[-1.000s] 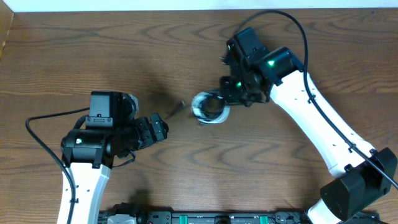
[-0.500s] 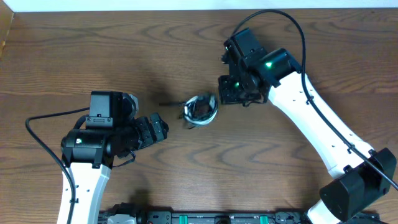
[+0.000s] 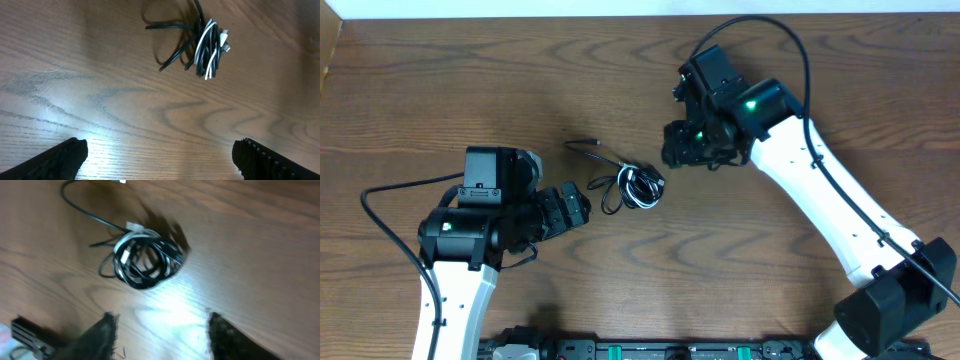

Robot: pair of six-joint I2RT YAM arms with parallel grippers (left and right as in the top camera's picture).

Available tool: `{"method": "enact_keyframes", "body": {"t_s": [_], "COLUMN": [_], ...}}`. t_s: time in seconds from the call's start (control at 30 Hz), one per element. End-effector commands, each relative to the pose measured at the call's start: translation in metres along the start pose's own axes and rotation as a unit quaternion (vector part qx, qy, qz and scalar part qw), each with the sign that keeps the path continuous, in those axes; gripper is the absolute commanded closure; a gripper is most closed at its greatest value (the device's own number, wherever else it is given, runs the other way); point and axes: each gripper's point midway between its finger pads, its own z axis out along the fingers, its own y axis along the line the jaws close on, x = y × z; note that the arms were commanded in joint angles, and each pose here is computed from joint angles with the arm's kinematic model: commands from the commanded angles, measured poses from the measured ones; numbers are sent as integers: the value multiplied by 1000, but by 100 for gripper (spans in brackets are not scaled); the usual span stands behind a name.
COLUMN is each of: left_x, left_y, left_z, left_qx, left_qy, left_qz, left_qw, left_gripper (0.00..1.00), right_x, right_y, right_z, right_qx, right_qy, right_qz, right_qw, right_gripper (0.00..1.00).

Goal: Untangle cables

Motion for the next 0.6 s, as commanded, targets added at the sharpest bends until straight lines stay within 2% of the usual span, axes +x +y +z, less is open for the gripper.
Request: {"method": "enact_keyframes", "body": {"t_s": [0.0,0.1,0.27,0.43,0.57], "left_x": [-4,-4,-4,-4,-6], "left_y": [-1,-1,-1,-1,-1], "left_z": [-3,-3,-3,-3,-3], "left_qx": [-1,0,0,0,1], "left_qy": [-8,-9,-9,-9,-12], "left_qz": [-4,-3,-3,-3,-3], "left_qw": [1000,1000,1000,1000,1000], "left_gripper": [2,2,2,2,2], "right_x": [14,24,47,53,51], "right_y": [10,26,40,37,35], "right_z": [17,41,77,98,111], "right_qx": [-11,-40,-58,-47,-39], "right_qy": [14,12,5,16,36], "right_qz": [-15,-65,-201,-208,-202], "right_qw": [1000,997,978,977,978], "right_gripper": [37,35,23,23,27]}}
